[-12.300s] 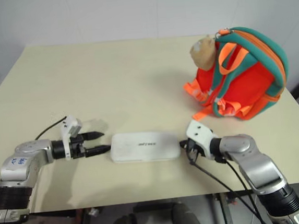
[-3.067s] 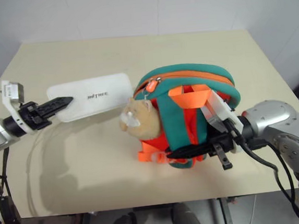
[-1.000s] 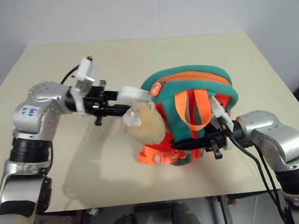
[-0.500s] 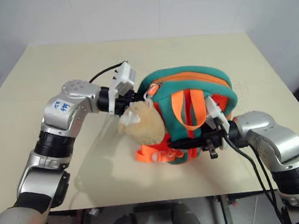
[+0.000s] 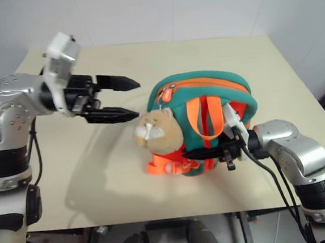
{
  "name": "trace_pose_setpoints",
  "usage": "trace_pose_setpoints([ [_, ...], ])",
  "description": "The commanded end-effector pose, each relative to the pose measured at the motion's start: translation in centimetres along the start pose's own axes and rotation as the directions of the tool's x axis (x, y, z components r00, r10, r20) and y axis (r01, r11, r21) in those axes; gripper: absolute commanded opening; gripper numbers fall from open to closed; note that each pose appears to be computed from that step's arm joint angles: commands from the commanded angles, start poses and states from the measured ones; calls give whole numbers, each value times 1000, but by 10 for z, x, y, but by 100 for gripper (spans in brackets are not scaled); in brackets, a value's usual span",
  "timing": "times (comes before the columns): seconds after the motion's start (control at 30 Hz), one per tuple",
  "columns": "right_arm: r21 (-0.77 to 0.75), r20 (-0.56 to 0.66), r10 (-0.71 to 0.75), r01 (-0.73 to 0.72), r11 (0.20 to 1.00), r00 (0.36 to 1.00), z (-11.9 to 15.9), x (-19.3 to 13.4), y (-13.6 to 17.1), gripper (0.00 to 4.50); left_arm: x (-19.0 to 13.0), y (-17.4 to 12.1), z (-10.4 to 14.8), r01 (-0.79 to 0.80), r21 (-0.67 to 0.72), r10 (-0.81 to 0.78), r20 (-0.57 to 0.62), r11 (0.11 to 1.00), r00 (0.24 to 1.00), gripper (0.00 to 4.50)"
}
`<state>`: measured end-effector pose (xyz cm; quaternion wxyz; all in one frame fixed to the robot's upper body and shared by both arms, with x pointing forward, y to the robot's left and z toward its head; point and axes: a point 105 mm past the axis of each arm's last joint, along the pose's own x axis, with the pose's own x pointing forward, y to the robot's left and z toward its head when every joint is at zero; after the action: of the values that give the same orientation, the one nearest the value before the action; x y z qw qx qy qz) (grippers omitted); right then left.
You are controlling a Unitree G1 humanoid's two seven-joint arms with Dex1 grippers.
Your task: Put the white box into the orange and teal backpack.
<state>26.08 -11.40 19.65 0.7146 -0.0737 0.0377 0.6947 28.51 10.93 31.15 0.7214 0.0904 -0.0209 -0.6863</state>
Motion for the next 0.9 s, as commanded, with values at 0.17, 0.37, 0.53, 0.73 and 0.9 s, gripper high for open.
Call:
trace_pose_setpoints([
  [0.17, -30, 1, -8, 8, 1000, 1000, 1, -1, -1, 0, 7, -49, 9, 28, -4, -28, 87, 1000, 996, 448],
  [0.37, -36, 34, -4, 5, 999, 999, 3, -1, -3, 0, 22, -50, -19, -80, -60, 83, 35, 995, 996, 448],
  [0.53, -67, 116, -43, 51, 996, 992, 14, 1, -10, 0, 32, -45, -25, -115, -67, 116, 10, 991, 993, 448],
  [0.73, -115, 204, -85, 110, 987, 975, 25, 2, -14, 0, 43, -38, -31, -119, -79, 117, -22, 990, 993, 448],
  [0.9, -171, 276, -124, 175, 970, 953, 35, 4, -16, 0, 52, -28, -29, -131, -88, 128, -34, 987, 991, 448],
])
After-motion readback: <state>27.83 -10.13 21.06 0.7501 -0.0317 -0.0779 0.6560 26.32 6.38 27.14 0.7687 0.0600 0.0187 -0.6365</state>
